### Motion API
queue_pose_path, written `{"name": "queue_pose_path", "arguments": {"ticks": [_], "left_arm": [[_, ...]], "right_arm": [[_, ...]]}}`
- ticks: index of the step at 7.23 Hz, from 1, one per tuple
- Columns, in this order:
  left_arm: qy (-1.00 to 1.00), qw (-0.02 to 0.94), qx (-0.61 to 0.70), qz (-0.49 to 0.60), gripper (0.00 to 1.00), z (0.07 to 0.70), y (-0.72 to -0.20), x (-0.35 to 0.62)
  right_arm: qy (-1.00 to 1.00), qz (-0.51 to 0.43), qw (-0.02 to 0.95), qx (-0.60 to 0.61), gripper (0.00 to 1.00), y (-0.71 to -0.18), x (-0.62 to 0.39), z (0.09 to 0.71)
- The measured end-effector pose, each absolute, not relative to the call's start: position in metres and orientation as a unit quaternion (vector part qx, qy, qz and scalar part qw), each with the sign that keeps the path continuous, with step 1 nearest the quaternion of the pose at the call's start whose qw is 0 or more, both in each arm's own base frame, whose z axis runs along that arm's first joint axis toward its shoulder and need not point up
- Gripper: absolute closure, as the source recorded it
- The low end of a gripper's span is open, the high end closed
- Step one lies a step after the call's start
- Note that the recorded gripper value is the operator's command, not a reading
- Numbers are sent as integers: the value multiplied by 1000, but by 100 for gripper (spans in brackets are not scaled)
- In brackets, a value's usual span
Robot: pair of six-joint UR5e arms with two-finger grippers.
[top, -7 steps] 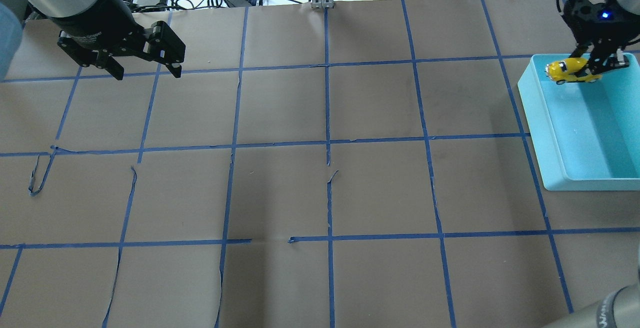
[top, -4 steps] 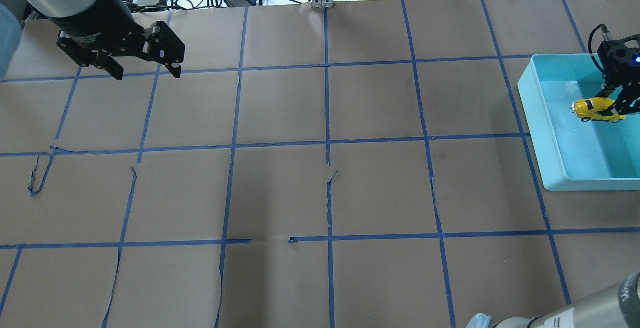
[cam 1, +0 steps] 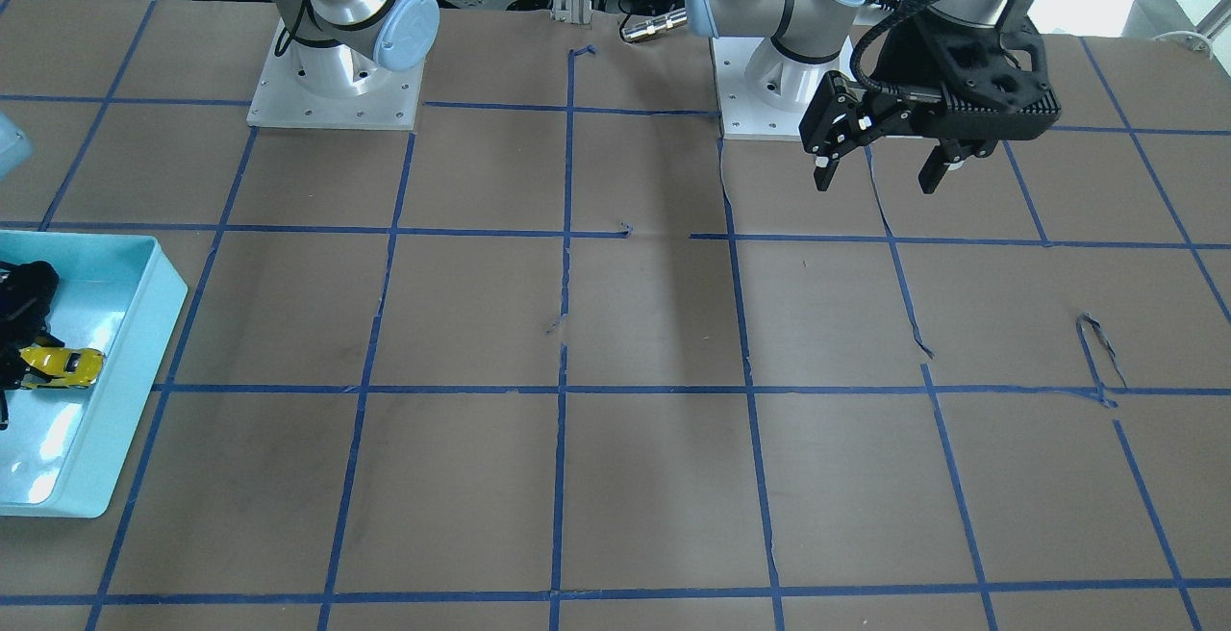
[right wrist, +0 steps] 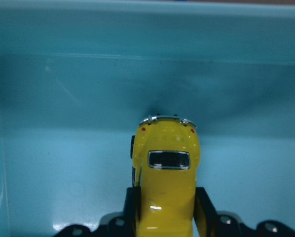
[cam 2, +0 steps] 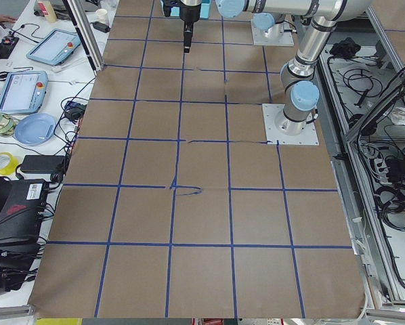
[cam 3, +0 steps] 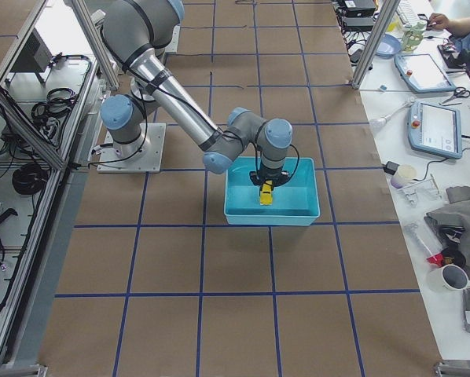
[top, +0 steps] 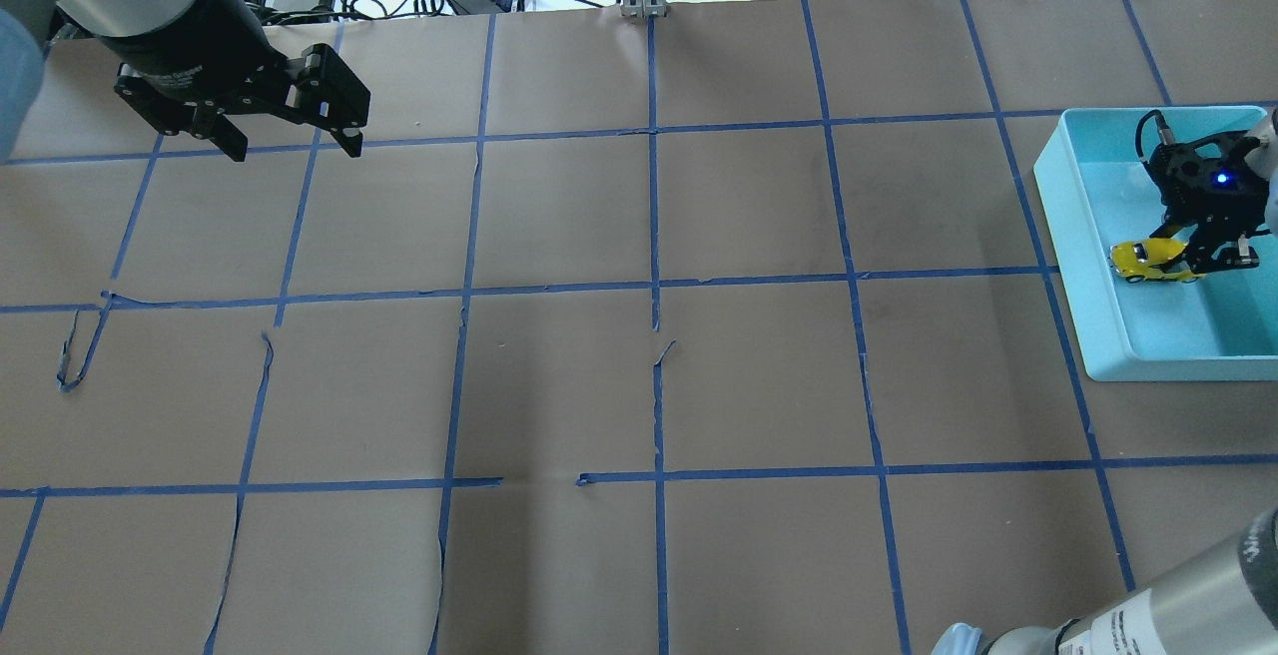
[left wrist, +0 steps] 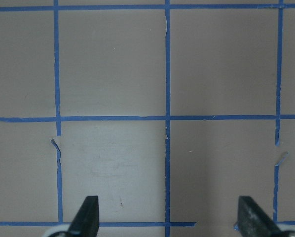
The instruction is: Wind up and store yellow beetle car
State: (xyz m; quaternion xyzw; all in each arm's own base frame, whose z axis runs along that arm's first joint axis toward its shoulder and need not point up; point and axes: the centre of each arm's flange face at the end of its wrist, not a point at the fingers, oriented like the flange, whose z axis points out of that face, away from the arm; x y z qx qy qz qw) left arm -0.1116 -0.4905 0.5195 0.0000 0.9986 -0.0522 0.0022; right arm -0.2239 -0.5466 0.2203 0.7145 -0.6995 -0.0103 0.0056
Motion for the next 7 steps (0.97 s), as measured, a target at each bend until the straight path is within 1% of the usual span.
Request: {"name": "queue_pose_path", "arguments": {"ticks": [1, 2, 4, 5, 7], "left_arm": [[999, 2, 0, -52, 0, 519, -490, -112], [999, 2, 0, -52, 0, 519, -490, -112], [999, 3, 0, -52, 0, 519, -490, -112], [999, 3, 0, -52, 0, 519, -490, -112], [999, 3, 0, -52, 0, 519, -490, -111]], "right_arm": [[-700, -10, 5, 715, 40, -545, -223, 218], [-700, -10, 6, 714, 0, -545, -223, 218], [-715, -7, 20, 699, 0, -548, -225, 237], [-735, -3, 40, 677, 0, -548, -225, 271], [-771, 8, 56, 634, 0, -546, -219, 363]]}}
